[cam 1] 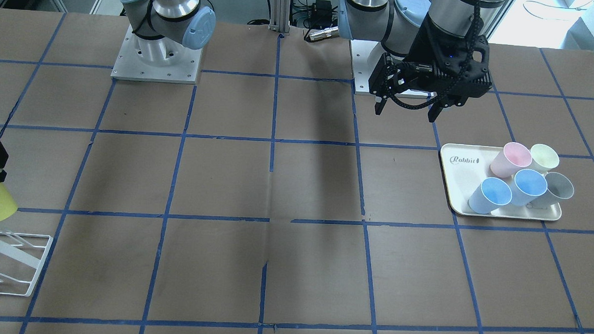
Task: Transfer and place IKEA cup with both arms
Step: 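Slide the cup off the peg with the right gripper while the left gripper advances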
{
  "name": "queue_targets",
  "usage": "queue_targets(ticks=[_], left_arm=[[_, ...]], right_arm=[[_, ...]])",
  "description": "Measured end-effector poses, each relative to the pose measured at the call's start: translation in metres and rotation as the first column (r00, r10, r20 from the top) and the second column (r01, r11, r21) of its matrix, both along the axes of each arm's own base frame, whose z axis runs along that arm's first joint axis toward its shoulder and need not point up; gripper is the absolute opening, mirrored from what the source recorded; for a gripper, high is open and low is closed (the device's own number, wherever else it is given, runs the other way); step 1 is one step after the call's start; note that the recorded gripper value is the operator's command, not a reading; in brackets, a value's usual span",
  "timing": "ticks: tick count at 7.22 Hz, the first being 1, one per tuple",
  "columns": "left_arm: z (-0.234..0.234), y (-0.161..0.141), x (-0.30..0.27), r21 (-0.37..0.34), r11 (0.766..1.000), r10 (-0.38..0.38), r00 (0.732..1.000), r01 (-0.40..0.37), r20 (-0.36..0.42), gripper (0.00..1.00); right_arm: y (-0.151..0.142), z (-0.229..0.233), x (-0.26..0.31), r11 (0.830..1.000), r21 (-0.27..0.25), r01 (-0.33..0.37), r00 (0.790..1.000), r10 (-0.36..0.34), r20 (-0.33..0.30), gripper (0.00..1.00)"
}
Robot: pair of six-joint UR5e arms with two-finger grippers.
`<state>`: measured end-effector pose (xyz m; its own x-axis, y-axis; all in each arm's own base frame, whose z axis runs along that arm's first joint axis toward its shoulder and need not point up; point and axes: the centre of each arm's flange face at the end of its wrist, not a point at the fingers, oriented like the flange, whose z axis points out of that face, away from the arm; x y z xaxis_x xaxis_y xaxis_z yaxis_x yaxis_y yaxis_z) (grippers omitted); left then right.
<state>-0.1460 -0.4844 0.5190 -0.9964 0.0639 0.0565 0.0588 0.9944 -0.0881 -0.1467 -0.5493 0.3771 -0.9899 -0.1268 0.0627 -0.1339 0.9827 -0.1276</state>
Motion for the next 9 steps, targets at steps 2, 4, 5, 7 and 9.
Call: queue_targets(ticks=[2,4,5,7,9], left_arm=[[0.007,0.004,-0.003,-0.013,1.000,0.000,0.999,0.000,-0.050,1.00],[0.012,0.008,-0.007,-0.022,1.000,-0.005,0.995,0.003,-0.101,1.00],[0.013,0.009,-0.008,-0.022,1.000,-0.005,0.994,0.003,-0.113,1.00],[0.009,0.012,-0.010,-0.013,1.000,-0.003,0.986,0.001,-0.166,1.00],[0.009,0.009,-0.005,0.002,1.000,0.020,0.967,-0.020,-0.255,1.00]], right_arm=[[0.016,0.028,0.007,1.000,0.003,0.001,1.000,-0.001,-0.019,0.22],[0.035,0.057,0.017,1.000,0.012,-0.001,0.999,0.002,-0.038,0.23],[0.045,0.072,0.028,1.000,-0.003,-0.017,1.000,0.016,-0.015,0.23],[0.059,0.095,0.062,0.994,-0.073,-0.081,0.986,0.090,0.141,0.24],[0.073,0.106,0.102,0.981,-0.107,-0.159,0.928,0.186,0.323,0.23]])
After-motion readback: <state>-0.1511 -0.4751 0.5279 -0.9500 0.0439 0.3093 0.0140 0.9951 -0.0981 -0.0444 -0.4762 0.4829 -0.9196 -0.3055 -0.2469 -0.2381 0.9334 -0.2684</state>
